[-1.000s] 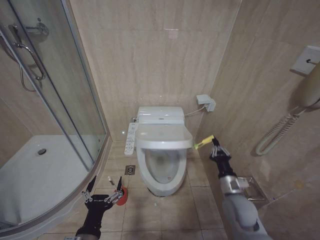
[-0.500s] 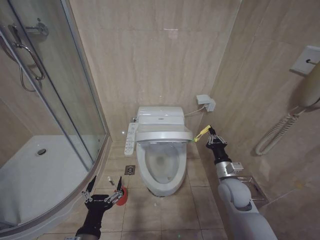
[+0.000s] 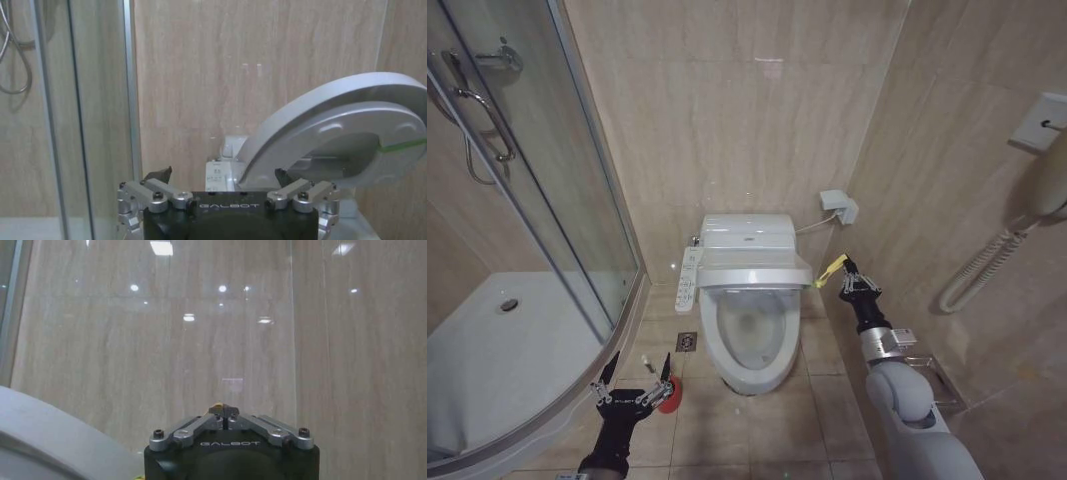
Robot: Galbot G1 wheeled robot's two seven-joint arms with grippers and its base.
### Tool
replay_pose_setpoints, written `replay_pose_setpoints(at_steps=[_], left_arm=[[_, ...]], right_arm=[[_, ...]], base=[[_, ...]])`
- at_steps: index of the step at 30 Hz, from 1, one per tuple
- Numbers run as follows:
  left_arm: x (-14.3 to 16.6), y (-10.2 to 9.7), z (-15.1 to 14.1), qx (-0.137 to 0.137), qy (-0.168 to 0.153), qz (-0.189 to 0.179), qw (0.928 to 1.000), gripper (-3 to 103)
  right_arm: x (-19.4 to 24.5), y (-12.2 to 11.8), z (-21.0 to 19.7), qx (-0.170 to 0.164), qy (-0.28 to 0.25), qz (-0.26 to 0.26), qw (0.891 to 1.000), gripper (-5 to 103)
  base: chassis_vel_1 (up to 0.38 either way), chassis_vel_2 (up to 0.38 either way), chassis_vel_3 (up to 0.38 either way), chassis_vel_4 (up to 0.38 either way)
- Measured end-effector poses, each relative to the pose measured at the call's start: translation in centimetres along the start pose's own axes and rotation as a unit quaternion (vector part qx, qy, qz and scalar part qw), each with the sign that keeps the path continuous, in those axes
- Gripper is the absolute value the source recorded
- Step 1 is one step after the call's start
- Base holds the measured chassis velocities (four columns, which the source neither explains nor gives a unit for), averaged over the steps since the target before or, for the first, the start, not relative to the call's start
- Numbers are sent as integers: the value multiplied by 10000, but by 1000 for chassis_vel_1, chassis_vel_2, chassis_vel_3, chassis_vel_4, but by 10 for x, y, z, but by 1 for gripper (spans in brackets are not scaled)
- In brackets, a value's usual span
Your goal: Open the toilet lid, clean the toilet bowl with a toilet brush, close the toilet lid, and flush.
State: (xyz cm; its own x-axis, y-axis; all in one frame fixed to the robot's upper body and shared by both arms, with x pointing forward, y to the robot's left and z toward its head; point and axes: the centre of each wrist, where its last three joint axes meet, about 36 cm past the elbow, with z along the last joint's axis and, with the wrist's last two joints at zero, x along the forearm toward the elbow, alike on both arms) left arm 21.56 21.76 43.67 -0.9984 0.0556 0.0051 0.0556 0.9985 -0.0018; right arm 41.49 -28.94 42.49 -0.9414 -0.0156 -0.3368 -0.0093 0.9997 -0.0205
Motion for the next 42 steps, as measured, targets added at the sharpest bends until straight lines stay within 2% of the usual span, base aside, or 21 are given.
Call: replay_pose_setpoints(at_steps=[14, 22, 33, 42], left_arm=[[0, 0, 0, -1, -1, 0, 10000, 100], [0, 0, 0, 0, 0, 0, 10000, 100], [0, 0, 0, 0, 0, 0, 10000, 100], [0, 0, 0, 0, 1, 0, 10000, 100]], right_arm=[[-2, -5, 12, 83, -44, 89, 9999, 0], [-26, -11, 10, 13, -121, 54, 9999, 0], [-67, -13, 15, -68, 33, -57, 10000, 0], [-107, -25, 13, 62, 76, -221, 9997, 0]], base=[[-80, 88, 85, -86], [23, -18, -15, 16], [0, 0, 0, 0], [0, 0, 0, 0]])
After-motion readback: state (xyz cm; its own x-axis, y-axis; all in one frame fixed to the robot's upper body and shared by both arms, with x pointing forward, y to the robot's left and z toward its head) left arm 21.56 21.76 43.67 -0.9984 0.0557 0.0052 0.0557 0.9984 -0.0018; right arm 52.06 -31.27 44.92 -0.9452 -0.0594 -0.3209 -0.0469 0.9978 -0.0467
